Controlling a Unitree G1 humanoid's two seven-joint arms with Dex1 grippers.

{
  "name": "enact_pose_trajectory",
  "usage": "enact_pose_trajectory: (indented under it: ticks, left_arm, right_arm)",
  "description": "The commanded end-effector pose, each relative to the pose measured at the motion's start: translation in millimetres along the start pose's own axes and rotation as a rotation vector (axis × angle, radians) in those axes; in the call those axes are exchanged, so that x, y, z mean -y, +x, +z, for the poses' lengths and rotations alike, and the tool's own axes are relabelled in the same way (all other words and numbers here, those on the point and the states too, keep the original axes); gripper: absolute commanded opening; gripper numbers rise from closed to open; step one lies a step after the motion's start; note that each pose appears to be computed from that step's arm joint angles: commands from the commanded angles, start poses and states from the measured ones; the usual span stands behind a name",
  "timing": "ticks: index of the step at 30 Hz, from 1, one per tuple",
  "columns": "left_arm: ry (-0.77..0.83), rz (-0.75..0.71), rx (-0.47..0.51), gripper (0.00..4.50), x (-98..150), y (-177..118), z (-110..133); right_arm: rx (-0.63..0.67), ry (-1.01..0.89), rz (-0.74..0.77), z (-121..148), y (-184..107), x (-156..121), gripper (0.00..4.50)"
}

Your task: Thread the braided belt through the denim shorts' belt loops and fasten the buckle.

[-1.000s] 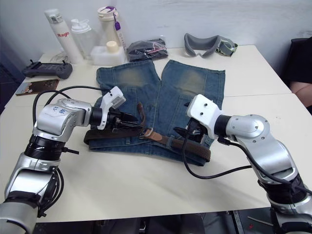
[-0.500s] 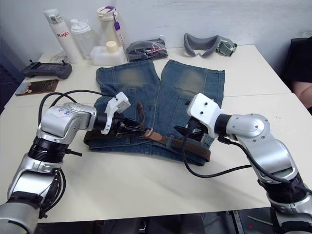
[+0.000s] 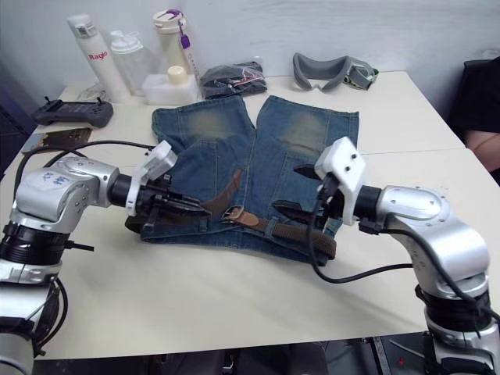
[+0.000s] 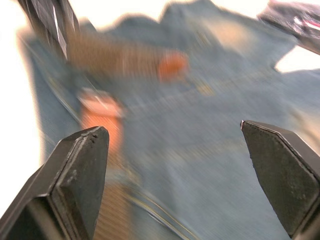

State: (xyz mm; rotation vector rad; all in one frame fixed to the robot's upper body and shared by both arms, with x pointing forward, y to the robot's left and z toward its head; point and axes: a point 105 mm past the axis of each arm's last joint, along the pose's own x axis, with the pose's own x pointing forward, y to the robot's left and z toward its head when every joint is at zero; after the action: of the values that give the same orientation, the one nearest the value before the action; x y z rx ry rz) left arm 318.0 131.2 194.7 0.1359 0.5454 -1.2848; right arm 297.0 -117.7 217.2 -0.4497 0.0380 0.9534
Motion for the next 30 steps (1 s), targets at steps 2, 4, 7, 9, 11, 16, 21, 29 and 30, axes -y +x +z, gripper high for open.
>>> enact_pose_trajectory:
  ticks: [2, 4, 7, 9, 11, 16, 21, 29, 30]
  left_arm:
    - [0.223, -0.510, 0.035, 0.18, 70, -10, 13]
    - [0.233, -0.579, 0.078, 0.18, 77, -14, 22]
    - [0.237, -0.661, 0.114, 0.18, 84, -17, 27]
    - [0.231, -0.697, 0.120, 0.18, 88, -17, 27]
    - [0.220, -0.712, 0.107, 0.18, 87, -14, 24]
    - [0.220, -0.752, 0.112, 0.18, 90, -14, 24]
    - [0.227, -0.725, 0.093, 0.18, 85, -13, 21]
    - [0.237, -0.733, 0.095, 0.18, 87, -13, 22]
    - [0.239, -0.732, 0.095, 0.18, 87, -13, 22]
  right_arm:
    - [0.285, 0.147, 0.202, 39, -27, -27, 4.50]
    - [0.355, 0.284, 0.260, 43, -29, -36, 4.50]
    - [0.404, 0.480, 0.331, 33, -31, -48, 4.50]
    - [0.425, 0.557, 0.339, 27, -31, -50, 4.50]
    - [0.485, 0.655, 0.326, 25, -29, -46, 4.50]
    - [0.594, 0.889, 0.250, 10, -27, -21, 4.50]
    - [0.572, 1.168, 0.180, -25, -6, -8, 4.50]
    - [0.668, 1.252, 0.330, -14, 16, -14, 4.50]
    - [0.690, 1.260, 0.360, -11, 13, -14, 4.50]
